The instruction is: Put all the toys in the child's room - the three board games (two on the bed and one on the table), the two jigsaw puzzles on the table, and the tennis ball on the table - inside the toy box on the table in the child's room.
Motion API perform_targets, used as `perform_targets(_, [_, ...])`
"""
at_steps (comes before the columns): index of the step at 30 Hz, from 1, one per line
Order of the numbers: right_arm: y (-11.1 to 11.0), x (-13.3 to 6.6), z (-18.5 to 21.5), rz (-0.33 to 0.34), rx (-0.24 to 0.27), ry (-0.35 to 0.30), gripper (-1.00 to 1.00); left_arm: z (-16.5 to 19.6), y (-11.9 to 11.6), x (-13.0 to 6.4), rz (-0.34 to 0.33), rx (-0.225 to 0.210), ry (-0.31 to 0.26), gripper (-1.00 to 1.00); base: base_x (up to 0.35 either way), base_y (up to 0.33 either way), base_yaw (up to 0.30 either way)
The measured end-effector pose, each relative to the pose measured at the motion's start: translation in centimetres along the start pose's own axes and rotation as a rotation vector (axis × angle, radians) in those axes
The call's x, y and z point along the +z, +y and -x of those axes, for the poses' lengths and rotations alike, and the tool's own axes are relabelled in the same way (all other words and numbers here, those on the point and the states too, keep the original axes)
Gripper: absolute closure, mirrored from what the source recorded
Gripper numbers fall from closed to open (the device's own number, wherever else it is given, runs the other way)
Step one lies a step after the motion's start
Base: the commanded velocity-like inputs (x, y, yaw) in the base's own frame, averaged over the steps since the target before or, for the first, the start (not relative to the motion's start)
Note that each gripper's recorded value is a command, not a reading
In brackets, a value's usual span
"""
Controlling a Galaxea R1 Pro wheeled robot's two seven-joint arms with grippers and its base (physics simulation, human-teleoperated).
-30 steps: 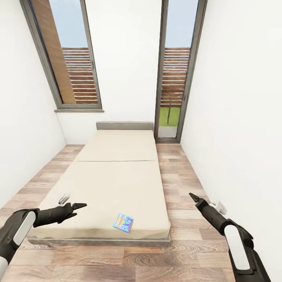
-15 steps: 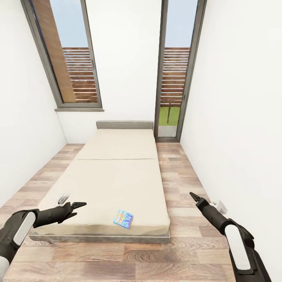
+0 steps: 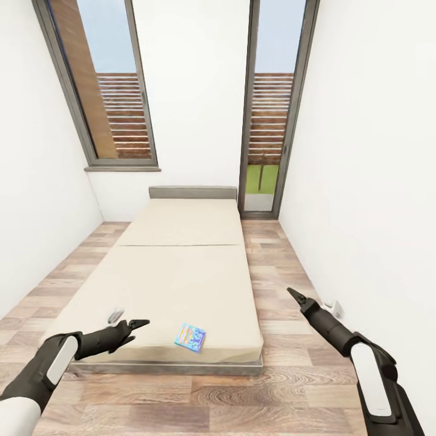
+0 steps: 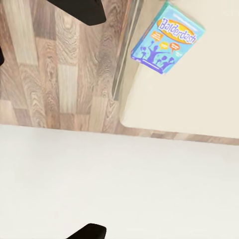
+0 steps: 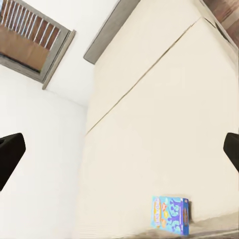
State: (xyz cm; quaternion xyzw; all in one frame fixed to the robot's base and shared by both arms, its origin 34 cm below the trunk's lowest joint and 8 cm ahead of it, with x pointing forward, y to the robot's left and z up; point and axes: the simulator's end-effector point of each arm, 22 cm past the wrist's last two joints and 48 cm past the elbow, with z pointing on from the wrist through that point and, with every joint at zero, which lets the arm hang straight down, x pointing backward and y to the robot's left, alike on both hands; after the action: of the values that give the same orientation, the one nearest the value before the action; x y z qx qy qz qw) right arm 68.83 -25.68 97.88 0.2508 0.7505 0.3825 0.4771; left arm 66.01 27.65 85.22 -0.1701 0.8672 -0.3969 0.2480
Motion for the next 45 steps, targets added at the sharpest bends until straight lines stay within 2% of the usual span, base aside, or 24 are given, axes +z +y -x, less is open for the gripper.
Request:
perform_targets(5, [1.7, -0.2, -0.5, 0.074, 0.011, 0.036, -1.0, -1.2, -0.4, 1.7, 0.015, -0.011, 0.004, -1.0, 0.0, 0.0, 0.0])
perform_targets(11, [1.4, -0.4, -0.3, 0.087, 0.022, 0.029, -1.0, -3.0, -1.9, 4.2, -0.012, -0.026, 0.023, -1.0, 0.0, 0.0, 0.0])
perform_targets(15, [1.2, -0.3, -0.6, 0.096, 0.028, 0.038, -1.0, -4.4, -3.2, 6.7, -0.019, -0.027, 0.021, -1.0, 0.0, 0.0, 0.0])
perform_targets(18, [1.5, -0.3, -0.9, 0.124, 0.038, 0.049, -1.0, -5.5, -3.3, 8.4, 0.013, -0.032, 0.019, -1.0, 0.0, 0.0, 0.0])
perform_targets(21, [2.7, -0.5, -0.6, 0.188, 0.046, 0.043, -1.0, -6.3, -3.0, 9.8, 0.062, -0.035, 0.013, -1.0, 0.0, 0.0, 0.0])
perform_targets(25, [4.0, -1.0, -0.1, 0.265, 0.05, 0.027, -1.0, -5.9, -2.0, 10.5, 0.107, -0.033, -0.023, -1.0, 0.0, 0.0, 0.0])
perform_targets(31, [3.9, -0.9, -0.3, 0.291, 0.051, 0.023, -1.0, -4.9, -0.7, 10.4, 0.112, -0.071, -0.065, -1.0, 0.0, 0.0, 0.0])
perform_targets(37, [3.3, -0.9, -0.4, 0.3, 0.057, 0.019, -1.0, -6.2, 2.2, 10.7, 0.145, -0.117, -0.044, -1.0, 0.0, 0.0, 0.0])
perform_targets(45, [1.6, -1.5, -0.4, 0.299, 0.083, -0.002, -1.0, -6.8, 4.0, 11.1, 0.162, -0.127, -0.037, -1.0, 0.0, 0.0, 0.0])
